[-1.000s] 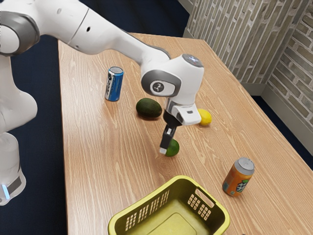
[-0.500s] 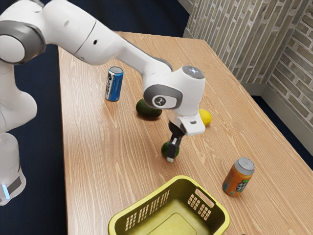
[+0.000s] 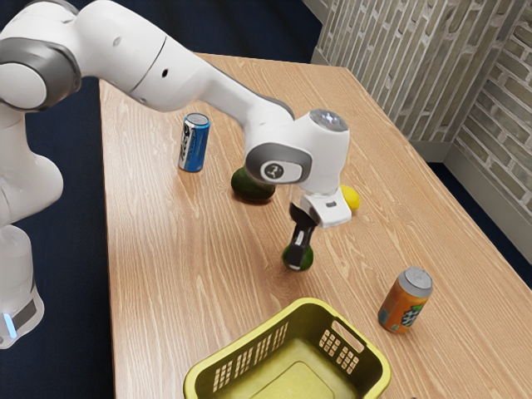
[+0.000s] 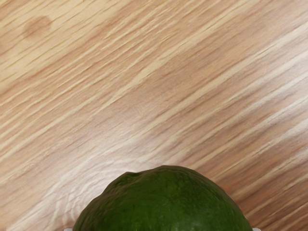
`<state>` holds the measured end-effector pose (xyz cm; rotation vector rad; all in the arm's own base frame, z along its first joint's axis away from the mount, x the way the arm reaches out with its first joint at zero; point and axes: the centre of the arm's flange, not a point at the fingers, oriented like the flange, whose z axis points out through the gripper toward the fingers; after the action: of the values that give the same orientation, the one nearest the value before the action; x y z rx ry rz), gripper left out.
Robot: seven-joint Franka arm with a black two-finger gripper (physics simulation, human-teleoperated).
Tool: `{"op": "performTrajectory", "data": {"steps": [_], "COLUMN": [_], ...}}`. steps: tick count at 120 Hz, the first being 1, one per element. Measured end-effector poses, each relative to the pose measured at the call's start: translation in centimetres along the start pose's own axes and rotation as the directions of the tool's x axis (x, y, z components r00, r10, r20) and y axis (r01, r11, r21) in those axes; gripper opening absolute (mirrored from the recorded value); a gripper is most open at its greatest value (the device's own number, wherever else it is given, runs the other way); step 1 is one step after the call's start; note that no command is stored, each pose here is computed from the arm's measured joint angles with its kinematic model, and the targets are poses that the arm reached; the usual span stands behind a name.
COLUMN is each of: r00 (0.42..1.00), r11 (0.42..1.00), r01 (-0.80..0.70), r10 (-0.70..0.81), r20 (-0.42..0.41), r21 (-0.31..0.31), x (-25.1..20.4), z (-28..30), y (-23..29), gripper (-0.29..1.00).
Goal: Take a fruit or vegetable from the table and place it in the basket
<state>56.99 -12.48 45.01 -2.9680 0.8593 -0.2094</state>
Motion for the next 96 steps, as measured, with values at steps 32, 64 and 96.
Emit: {"op": "performTrajectory", "data": {"steps": [32, 64, 96], "r00": [0.987, 0.96, 0.936], "r11": [0.997, 0.96, 0.935], "r01": [0.053, -0.275, -0.353], "r10": [-0.042, 0.272, 0.352], "r20": [-0.157, -0.058, -0.014], "r21": [0.061, -0.045, -0.043], "x": [2.2, 4.2, 1.8], "z": [-22.5, -26.8, -29.7], "y": [-4.8, 17.4, 27.0], "gripper": [0.34, 0.31, 0.32]}}
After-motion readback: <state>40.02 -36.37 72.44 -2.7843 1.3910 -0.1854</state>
